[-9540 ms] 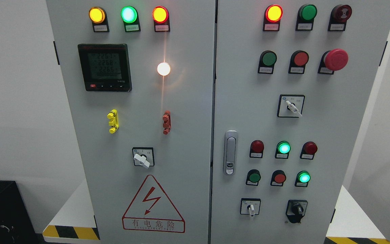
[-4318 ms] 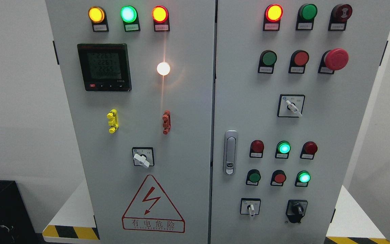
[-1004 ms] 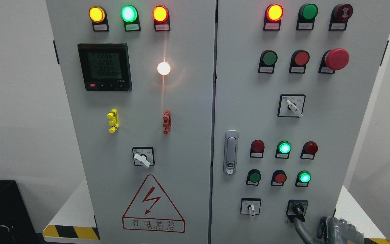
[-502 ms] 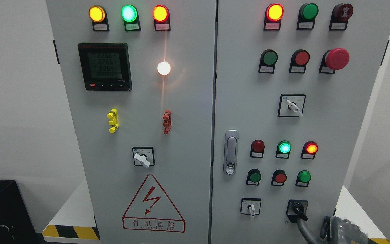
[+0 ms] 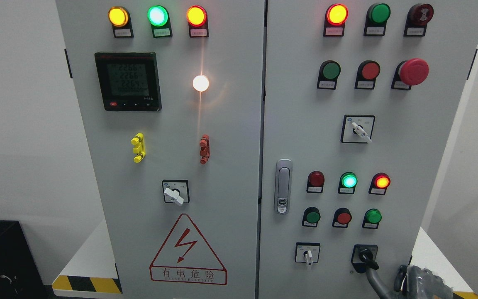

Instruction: Flip black knob to close circuit

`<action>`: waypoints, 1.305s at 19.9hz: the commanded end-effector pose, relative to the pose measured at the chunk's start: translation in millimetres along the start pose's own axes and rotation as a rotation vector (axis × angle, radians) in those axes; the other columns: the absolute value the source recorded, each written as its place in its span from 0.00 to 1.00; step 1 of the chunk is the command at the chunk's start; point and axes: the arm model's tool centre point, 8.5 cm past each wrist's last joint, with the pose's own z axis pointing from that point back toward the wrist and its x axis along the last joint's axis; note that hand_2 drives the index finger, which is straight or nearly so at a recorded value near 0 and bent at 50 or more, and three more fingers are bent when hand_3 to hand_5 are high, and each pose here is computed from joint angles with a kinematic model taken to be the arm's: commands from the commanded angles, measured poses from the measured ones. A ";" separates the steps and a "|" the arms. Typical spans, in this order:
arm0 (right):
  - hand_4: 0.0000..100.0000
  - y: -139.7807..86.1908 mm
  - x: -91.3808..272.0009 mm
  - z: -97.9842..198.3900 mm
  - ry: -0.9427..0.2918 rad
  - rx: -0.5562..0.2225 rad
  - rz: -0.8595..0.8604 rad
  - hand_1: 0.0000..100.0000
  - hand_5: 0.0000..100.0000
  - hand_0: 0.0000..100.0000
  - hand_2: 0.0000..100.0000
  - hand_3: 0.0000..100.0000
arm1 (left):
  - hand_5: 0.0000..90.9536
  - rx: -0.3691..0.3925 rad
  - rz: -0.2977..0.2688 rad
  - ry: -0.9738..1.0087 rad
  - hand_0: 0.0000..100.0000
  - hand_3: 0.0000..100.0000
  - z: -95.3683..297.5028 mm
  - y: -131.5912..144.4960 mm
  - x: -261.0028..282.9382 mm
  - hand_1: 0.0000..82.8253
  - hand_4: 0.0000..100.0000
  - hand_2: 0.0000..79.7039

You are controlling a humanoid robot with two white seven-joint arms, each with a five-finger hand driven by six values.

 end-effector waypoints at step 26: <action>0.96 18.8 25.7 16.3 -0.113 0.051 0.014 0.00 0.97 0.00 0.85 1.00 | 0.00 -0.004 0.004 -0.007 0.12 0.00 -0.1 -1.6 -3.8 0.67 0.00 0.00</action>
